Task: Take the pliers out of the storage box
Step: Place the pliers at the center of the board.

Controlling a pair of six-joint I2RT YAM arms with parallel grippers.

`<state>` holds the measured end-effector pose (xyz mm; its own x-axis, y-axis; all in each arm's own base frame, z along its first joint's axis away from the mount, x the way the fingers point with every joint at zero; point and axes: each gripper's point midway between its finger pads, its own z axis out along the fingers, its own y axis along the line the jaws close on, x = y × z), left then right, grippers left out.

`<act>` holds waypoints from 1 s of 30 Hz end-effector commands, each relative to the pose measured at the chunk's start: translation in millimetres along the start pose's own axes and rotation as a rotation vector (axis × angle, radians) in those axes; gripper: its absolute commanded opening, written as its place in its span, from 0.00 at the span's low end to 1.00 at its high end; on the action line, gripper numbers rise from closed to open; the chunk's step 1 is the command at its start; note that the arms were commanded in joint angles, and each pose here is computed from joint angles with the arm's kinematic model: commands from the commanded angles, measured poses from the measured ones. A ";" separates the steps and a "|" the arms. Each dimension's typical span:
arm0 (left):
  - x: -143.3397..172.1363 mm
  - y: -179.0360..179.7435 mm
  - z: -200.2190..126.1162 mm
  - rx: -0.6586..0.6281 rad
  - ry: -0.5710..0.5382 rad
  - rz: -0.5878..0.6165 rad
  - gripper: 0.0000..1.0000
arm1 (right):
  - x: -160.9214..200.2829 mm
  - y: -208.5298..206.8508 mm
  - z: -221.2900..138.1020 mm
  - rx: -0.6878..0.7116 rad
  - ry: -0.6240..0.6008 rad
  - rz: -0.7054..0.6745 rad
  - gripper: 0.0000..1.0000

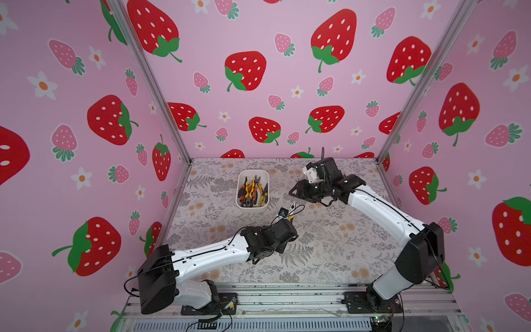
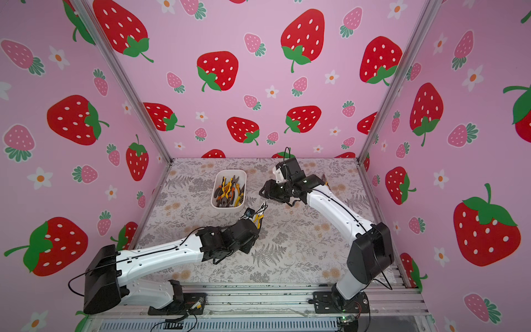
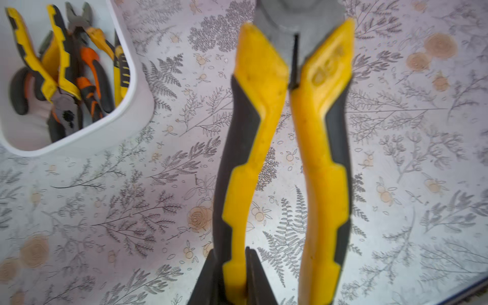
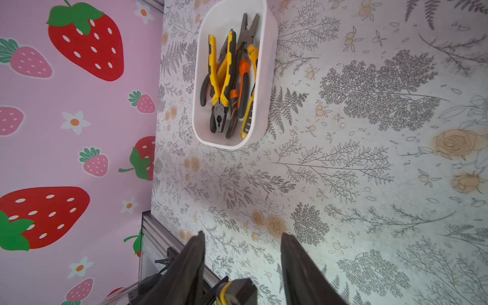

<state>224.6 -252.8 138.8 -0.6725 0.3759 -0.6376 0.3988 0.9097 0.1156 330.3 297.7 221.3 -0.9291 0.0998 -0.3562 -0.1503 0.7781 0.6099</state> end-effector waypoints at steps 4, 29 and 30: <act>-46.1 25.5 -16.3 -0.212 -0.162 -0.018 0.00 | 23.9 -5.8 3.3 0.074 0.032 0.049 0.51; -54.7 22.2 -1.4 -0.338 -0.081 0.066 0.00 | 44.1 -4.7 14.3 0.119 0.033 0.080 0.20; -55.1 21.8 -1.4 -0.334 -0.082 0.063 0.00 | 44.3 -5.3 14.4 0.122 0.032 0.082 0.16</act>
<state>253.5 -248.6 142.6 -0.6500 0.4827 -0.5869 0.2880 0.8712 0.3976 308.7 309.5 196.5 -0.9384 0.1706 -0.3006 -0.0329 0.8216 0.5691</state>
